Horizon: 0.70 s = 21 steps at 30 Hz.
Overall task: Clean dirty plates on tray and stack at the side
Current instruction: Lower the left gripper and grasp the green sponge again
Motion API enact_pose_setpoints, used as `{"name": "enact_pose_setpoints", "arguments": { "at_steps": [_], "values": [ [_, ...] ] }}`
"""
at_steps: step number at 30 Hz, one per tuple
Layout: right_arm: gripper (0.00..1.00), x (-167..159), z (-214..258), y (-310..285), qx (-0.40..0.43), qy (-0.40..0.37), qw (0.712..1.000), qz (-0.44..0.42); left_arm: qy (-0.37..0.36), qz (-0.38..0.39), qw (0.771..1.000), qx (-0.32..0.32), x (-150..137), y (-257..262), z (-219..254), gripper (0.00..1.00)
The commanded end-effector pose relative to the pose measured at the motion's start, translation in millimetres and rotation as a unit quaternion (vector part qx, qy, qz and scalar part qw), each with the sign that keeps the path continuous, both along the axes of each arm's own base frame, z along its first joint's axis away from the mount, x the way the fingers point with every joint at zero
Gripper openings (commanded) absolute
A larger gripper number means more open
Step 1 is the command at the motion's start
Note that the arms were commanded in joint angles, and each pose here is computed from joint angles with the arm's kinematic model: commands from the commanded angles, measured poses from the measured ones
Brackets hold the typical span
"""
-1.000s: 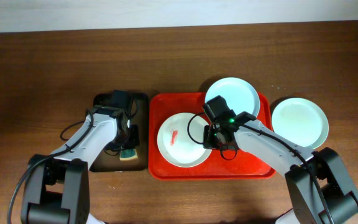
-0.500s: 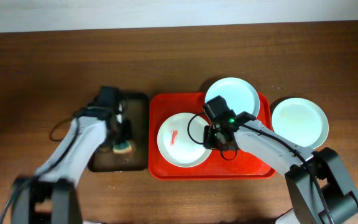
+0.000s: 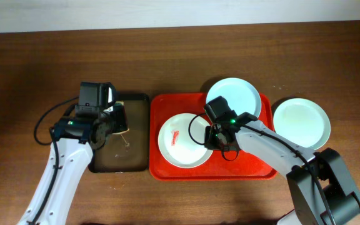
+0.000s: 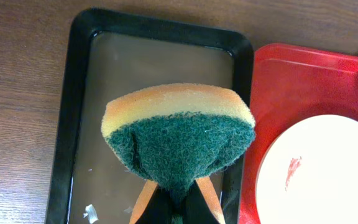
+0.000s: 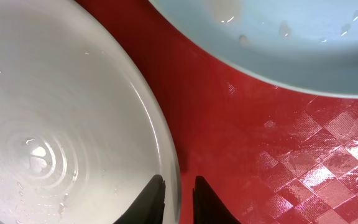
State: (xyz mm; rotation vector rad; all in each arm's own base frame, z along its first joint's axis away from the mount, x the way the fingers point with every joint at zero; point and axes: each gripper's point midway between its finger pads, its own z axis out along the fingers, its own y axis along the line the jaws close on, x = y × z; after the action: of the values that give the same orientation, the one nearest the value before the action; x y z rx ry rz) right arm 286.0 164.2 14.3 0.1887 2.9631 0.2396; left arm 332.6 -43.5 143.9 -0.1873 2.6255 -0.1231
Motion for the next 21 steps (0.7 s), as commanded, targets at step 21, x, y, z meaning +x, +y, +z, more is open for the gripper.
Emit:
{"name": "enact_pose_setpoints", "arguments": {
  "at_steps": [21],
  "values": [
    [0.33,-3,-1,1,-0.001,0.002,1.0,0.001,0.091,-0.02,0.995,0.02,7,-3,-59,0.0]
  ]
}}
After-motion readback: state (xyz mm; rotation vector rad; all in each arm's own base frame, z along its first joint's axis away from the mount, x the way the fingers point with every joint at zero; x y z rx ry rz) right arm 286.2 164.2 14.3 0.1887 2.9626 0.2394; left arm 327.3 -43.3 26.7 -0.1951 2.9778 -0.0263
